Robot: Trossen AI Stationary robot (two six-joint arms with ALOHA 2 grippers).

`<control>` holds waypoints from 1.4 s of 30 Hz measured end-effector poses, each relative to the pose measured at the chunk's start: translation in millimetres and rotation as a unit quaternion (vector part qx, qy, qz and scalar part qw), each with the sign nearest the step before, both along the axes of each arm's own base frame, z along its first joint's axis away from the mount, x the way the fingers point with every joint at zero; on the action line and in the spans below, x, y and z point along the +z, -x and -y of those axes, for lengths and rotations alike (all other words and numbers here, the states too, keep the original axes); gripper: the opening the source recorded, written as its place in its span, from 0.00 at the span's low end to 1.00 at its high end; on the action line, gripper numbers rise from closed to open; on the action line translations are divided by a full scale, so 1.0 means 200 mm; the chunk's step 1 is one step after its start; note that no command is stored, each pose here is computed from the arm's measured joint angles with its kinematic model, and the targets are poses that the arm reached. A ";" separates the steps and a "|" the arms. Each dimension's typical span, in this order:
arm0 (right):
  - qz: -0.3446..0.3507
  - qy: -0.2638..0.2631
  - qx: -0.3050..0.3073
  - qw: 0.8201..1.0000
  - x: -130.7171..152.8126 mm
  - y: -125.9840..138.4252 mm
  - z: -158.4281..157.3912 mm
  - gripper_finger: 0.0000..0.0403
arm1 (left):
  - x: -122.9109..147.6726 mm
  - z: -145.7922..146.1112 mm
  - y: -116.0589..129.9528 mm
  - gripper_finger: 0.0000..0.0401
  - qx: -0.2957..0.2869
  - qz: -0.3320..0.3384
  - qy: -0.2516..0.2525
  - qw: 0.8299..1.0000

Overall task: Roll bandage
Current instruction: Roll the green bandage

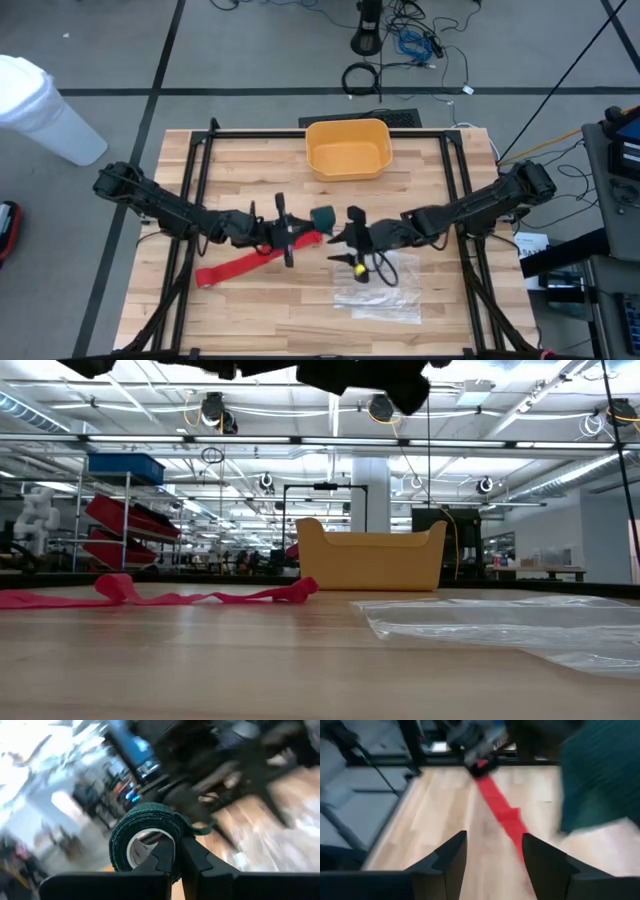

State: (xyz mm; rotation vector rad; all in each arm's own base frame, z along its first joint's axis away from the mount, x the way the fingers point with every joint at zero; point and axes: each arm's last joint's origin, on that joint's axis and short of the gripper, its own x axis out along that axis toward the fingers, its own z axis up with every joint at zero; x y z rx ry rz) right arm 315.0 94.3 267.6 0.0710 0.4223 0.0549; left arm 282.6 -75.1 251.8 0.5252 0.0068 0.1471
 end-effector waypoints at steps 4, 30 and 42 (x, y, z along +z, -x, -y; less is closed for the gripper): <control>0.008 0.145 -0.068 0.987 0.04 0.09 -0.08 0.42 | 0.02 -0.07 -0.02 0.03 0.031 0.038 0.183 0.982; -0.058 0.663 -0.040 0.746 0.01 0.02 -0.17 0.23 | 0.00 -0.23 -0.07 0.07 -0.060 0.005 0.516 0.854; -0.066 0.673 -0.054 0.735 0.03 -0.01 -0.11 0.23 | 0.00 -0.23 -0.07 0.08 -0.069 -0.003 0.508 0.858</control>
